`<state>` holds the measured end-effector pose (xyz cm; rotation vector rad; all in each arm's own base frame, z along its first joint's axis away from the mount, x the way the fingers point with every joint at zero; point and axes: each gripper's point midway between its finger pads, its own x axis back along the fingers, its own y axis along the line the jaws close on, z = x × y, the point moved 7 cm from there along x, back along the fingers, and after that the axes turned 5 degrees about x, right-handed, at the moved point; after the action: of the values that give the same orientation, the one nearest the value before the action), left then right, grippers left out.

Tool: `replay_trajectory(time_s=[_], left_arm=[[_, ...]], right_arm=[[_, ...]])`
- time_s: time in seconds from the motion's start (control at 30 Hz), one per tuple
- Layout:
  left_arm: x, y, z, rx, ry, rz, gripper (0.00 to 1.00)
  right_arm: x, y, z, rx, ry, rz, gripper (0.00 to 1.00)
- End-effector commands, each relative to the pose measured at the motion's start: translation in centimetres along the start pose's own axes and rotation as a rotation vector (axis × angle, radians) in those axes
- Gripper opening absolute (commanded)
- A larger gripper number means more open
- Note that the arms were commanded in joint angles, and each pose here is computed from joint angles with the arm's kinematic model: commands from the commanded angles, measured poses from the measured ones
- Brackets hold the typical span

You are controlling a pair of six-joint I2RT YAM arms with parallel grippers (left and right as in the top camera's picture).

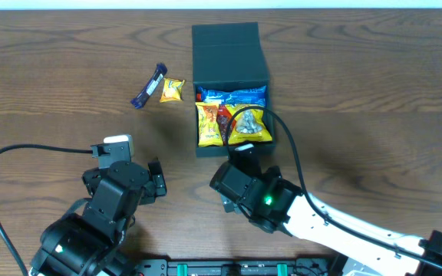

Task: Pack container
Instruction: 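Move the right gripper down over the blue Eclipse mint tin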

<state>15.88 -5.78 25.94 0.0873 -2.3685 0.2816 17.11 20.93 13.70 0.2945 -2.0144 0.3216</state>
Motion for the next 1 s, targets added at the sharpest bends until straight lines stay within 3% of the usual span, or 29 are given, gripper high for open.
replay_trajectory(time_s=[0.0,0.63,0.97], left_arm=[[0.0,0.1,0.0,0.007,-0.001,-0.01,0.95],[0.0,0.1,0.0,0.007,-0.001,-0.01,0.95],[0.0,0.1,0.0,0.007,-0.001,-0.01,0.95]], right_arm=[[0.0,-0.9,-1.1,0.001,-0.028,0.033,0.99],[-0.7,-1.9,-0.8,-0.022,0.087,-0.08,0.98],[2.7,-1.3,1.1,0.044,0.093,-0.112,0.99]])
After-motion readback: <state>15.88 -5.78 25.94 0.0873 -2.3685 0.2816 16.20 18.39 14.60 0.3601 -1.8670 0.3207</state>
